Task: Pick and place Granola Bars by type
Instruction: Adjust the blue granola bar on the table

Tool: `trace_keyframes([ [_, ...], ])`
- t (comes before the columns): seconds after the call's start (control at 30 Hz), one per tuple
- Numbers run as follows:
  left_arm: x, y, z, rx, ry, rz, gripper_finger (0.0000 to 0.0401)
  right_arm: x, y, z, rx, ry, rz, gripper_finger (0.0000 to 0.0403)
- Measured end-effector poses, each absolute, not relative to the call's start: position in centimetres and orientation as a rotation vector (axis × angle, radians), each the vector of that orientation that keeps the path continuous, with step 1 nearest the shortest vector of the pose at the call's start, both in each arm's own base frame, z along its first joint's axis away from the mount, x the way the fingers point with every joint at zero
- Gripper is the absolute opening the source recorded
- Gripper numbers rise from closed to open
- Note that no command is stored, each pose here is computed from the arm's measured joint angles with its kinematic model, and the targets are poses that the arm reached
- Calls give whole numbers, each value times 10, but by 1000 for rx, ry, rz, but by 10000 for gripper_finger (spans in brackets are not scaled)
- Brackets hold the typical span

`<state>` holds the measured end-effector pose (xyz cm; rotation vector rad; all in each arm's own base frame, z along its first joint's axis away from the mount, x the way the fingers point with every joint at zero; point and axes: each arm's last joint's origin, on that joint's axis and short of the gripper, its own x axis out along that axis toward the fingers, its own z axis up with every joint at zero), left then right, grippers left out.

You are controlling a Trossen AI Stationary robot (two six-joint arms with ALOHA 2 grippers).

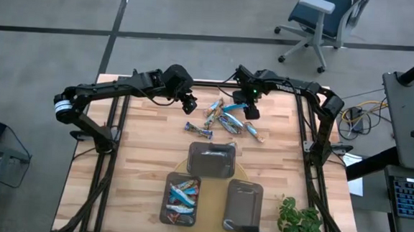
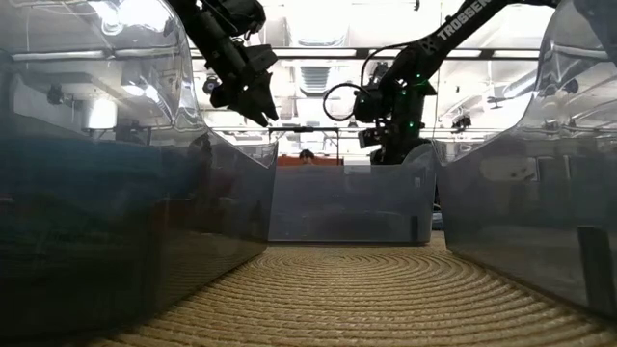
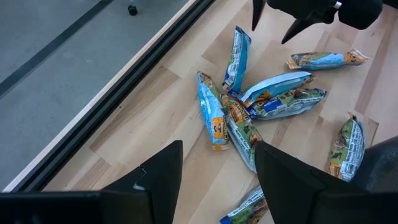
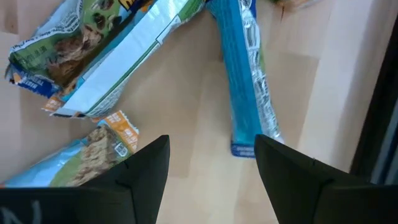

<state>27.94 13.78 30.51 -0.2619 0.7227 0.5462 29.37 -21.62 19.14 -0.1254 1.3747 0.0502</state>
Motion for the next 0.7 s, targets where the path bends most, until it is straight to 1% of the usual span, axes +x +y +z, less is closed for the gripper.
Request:
trace_keyframes([
  [0.57, 279, 138, 305, -263, 722, 547, 183, 282, -207, 188, 135, 1488, -57, 226],
  [0.7, 279, 138, 305, -259, 723, 545, 183, 282, -206, 189, 160, 1477, -34, 226],
])
